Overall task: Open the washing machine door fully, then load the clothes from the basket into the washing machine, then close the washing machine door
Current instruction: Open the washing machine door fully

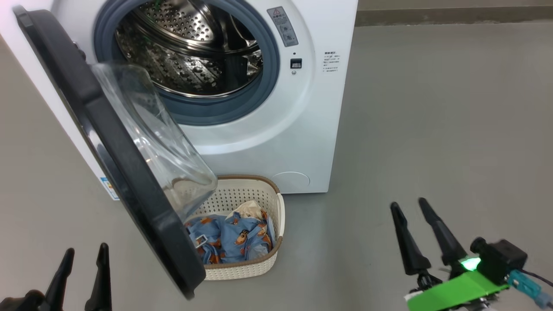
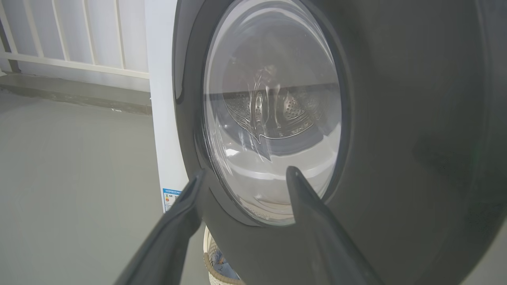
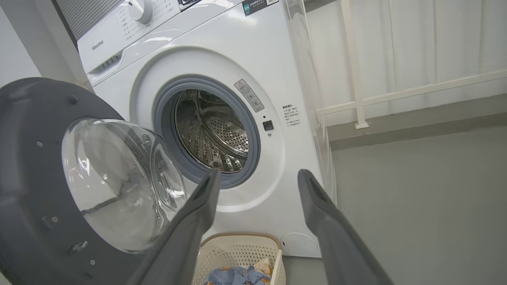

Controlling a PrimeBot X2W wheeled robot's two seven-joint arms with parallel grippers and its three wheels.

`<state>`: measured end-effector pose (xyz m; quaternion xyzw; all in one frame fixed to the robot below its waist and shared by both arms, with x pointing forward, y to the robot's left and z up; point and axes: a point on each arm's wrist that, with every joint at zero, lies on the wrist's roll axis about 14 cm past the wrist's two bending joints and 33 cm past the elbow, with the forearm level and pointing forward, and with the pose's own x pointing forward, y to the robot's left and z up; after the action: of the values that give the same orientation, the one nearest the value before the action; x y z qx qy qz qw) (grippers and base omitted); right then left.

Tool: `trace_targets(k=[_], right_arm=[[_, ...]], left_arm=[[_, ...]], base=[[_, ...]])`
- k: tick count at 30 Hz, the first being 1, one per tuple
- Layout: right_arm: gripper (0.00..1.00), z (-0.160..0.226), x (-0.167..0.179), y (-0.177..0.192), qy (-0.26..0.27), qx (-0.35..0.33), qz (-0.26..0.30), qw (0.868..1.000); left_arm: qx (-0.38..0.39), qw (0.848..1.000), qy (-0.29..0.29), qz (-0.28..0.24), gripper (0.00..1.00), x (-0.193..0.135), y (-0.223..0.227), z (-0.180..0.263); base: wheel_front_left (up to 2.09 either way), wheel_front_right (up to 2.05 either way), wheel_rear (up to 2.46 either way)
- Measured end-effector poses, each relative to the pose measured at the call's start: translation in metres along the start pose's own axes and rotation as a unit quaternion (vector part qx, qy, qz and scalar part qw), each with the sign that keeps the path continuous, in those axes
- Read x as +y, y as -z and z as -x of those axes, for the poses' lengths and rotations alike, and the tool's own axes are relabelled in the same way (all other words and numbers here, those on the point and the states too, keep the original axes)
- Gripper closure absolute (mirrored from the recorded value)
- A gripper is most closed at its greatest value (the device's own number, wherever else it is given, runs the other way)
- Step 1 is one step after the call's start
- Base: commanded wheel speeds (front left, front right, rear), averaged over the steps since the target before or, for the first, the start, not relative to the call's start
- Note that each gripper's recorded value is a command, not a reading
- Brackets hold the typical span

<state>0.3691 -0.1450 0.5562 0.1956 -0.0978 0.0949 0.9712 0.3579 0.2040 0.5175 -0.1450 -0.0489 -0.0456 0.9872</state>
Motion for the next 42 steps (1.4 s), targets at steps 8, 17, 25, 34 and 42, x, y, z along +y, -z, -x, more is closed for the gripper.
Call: trace_targets(k=[8, 17, 25, 34, 42], right_arm=[[0.00, 0.017, -0.024, 0.004, 0.038, 0.008, 0.089, 0.995], [0.00, 0.024, -0.034, 0.013, 0.054, 0.025, 0.107, 0.992], [0.00, 0.024, -0.033, 0.013, 0.054, 0.026, 0.110, 0.992], [0.00, 0.025, -0.035, 0.016, 0.055, 0.032, 0.113, 0.992], [0.00, 0.025, -0.035, 0.020, 0.055, 0.037, 0.111, 0.992]], left_arm=[[0.001, 1.000, -0.002, -0.003, 0.00, 0.001, 0.000, 0.002], [-0.007, 1.000, -0.006, -0.002, 0.00, 0.003, -0.004, 0.004], [-0.008, 1.000, -0.007, -0.003, 0.00, 0.003, -0.005, 0.004], [-0.007, 1.000, -0.006, -0.007, 0.00, 0.003, -0.005, 0.004], [-0.006, 1.000, -0.006, -0.007, 0.00, 0.003, -0.004, 0.003]], base=[[0.00, 0.00, 0.00], [0.00, 0.00, 0.00], [0.00, 0.00, 0.00], [0.00, 0.00, 0.00], [0.00, 0.00, 0.00]])
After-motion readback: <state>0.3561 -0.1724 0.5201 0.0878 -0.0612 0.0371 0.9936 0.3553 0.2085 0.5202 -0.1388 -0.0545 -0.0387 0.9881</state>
